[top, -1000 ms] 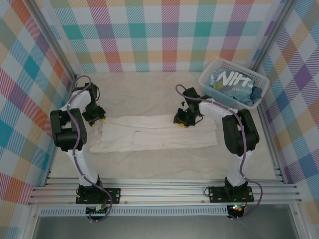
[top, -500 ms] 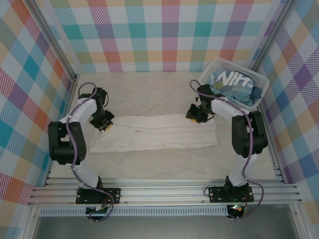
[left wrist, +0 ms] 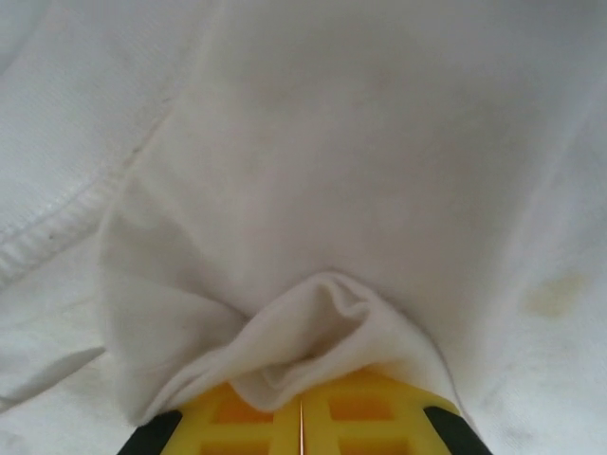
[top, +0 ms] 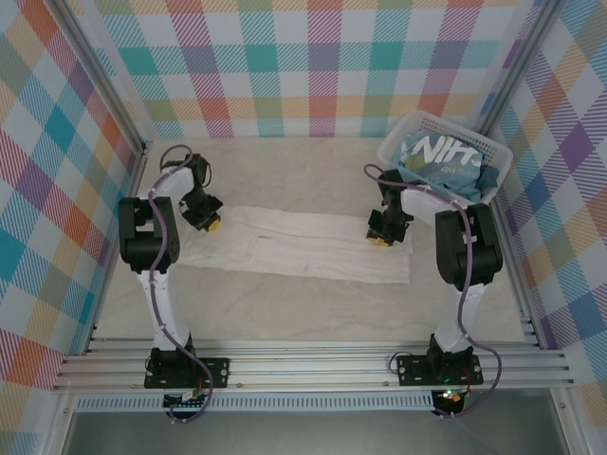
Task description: Fold and stack the t-shirts
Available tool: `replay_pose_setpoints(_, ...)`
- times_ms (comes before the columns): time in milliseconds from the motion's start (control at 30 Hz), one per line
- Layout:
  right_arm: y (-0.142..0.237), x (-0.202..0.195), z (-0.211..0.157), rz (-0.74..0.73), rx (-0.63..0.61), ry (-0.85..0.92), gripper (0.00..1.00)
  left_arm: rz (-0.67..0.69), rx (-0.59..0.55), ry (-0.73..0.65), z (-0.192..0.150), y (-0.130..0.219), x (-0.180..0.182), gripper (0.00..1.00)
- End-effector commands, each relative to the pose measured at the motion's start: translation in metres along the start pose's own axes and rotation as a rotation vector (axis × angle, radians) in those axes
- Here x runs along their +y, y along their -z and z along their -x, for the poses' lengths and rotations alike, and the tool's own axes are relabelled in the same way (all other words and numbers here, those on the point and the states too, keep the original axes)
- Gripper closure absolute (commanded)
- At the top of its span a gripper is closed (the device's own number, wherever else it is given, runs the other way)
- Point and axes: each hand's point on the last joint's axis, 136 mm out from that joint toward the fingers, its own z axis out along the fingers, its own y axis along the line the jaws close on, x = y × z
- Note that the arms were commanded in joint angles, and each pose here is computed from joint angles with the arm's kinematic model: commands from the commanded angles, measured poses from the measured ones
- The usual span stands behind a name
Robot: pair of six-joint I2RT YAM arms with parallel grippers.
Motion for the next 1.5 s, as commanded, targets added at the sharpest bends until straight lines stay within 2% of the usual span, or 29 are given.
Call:
replay_pose_setpoints(0, -0.007, -0.025, -0.039, -0.098, 0.087, -0.14, 0.74, -0.113, -0.037, -0.036, 0.027, -0.018, -0.048, 0.92)
replay_pose_setpoints(100, -0.014, -0.019, -0.07, -0.047, 0.137, -0.259, 0.74, -0.262, -0.054, -0.069, 0.041, -0.015, -0.109, 0.9)
replay_pose_setpoints(233, -0.022, 0.008, -0.12, 0.001, 0.203, -0.369, 0.73, -0.517, -0.009, -0.118, 0.04, -0.014, -0.201, 0.86)
replay_pose_setpoints(300, -0.024, 0.03, -0.139, 0.038, 0.229, -0.392, 0.73, -0.591, -0.018, -0.134, 0.042, -0.007, -0.23, 0.83)
replay_pose_setpoints(433, -0.01, 0.071, -0.152, 0.074, 0.254, -0.327, 0.72, -0.748, -0.122, -0.119, 0.06, 0.053, -0.262, 0.72)
replay_pose_setpoints(533, 0.019, 0.08, -0.132, 0.087, 0.164, -0.247, 0.71, -0.742, -0.205, -0.139, 0.06, 0.107, -0.254, 0.68)
replay_pose_setpoints(667, 0.051, 0.113, -0.09, 0.185, 0.023, -0.02, 0.67, -0.551, -0.26, -0.12, 0.042, 0.141, -0.2, 0.68)
replay_pose_setpoints(733, 0.051, 0.146, -0.071, 0.278, -0.01, 0.14, 0.67, -0.492, -0.224, -0.056, 0.026, 0.131, -0.17, 0.69)
replay_pose_setpoints(833, 0.042, 0.196, -0.047, 0.387, -0.02, 0.341, 0.67, -0.421, -0.143, 0.055, 0.004, 0.098, -0.129, 0.74)
replay_pose_setpoints(933, 0.033, 0.237, -0.024, 0.469, -0.032, 0.46, 0.68, -0.373, -0.089, 0.144, -0.004, 0.064, -0.104, 0.81)
replay_pose_setpoints(1067, 0.022, 0.271, 0.002, 0.536, -0.051, 0.519, 0.68, -0.319, -0.064, 0.233, 0.006, 0.031, -0.081, 0.85)
replay_pose_setpoints(1267, -0.004, 0.284, 0.03, 0.543, -0.047, 0.48, 0.68, -0.359, -0.031, 0.245, 0.023, 0.0, -0.097, 0.86)
replay_pose_setpoints(1467, -0.045, 0.253, 0.042, 0.435, 0.034, 0.305, 0.69, -0.388, 0.014, 0.239, 0.02, -0.027, -0.118, 0.86)
